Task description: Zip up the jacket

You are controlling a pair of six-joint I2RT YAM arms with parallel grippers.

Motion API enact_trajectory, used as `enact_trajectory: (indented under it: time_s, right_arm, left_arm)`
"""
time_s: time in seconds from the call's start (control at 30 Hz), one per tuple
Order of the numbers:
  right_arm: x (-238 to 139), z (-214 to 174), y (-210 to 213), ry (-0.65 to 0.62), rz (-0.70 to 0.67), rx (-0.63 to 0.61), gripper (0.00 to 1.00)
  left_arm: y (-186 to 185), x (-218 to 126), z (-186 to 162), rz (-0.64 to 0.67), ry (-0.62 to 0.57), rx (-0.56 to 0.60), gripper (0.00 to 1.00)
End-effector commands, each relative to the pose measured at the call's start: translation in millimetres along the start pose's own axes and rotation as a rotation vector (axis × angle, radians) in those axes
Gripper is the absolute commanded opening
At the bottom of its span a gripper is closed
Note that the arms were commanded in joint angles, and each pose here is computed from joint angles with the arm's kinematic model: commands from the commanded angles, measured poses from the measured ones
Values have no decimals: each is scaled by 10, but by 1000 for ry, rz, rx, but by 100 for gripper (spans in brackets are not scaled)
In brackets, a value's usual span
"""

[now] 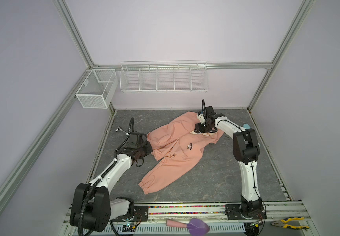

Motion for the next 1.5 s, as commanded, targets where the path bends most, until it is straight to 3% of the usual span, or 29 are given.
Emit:
enact_trajectory:
  time_s: [0.0,0.33,0.7,1.07,1.2,1.47]
  right_arm:
    - [20,-124,75,43,44,-48,54]
    - [-83,-204,114,31,51,-59,38]
    - [-270,-198,209,-6,81,-69,27]
    - [-127,-321,222,50,66,-75,39]
    - [-75,-391,199,80,3,-87,50]
    - [-183,-419,142,66,-103,-86,53]
  left_arm:
    - [-90,-33,96,-19,-13,15,0]
    - [-86,-40,89,-21,-14,10,0]
    - [-86,-44,88,-22,-15,10,0]
    - [-105,-54,98,-31,-17,10,0]
    - [-96,-50,90,-30,-17,8,0]
    - [-99,-46,89,-32,-15,9,0]
Point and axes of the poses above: each gripper's point midway between its finger pads, its own x axis out along the fingers, its own y axis along the line the jaws close on, z = x × y, the point moved 5 cm from there along -x, back along the fingers, and after that the axes turned 8 degrees about -x, right-handed, at the moved point
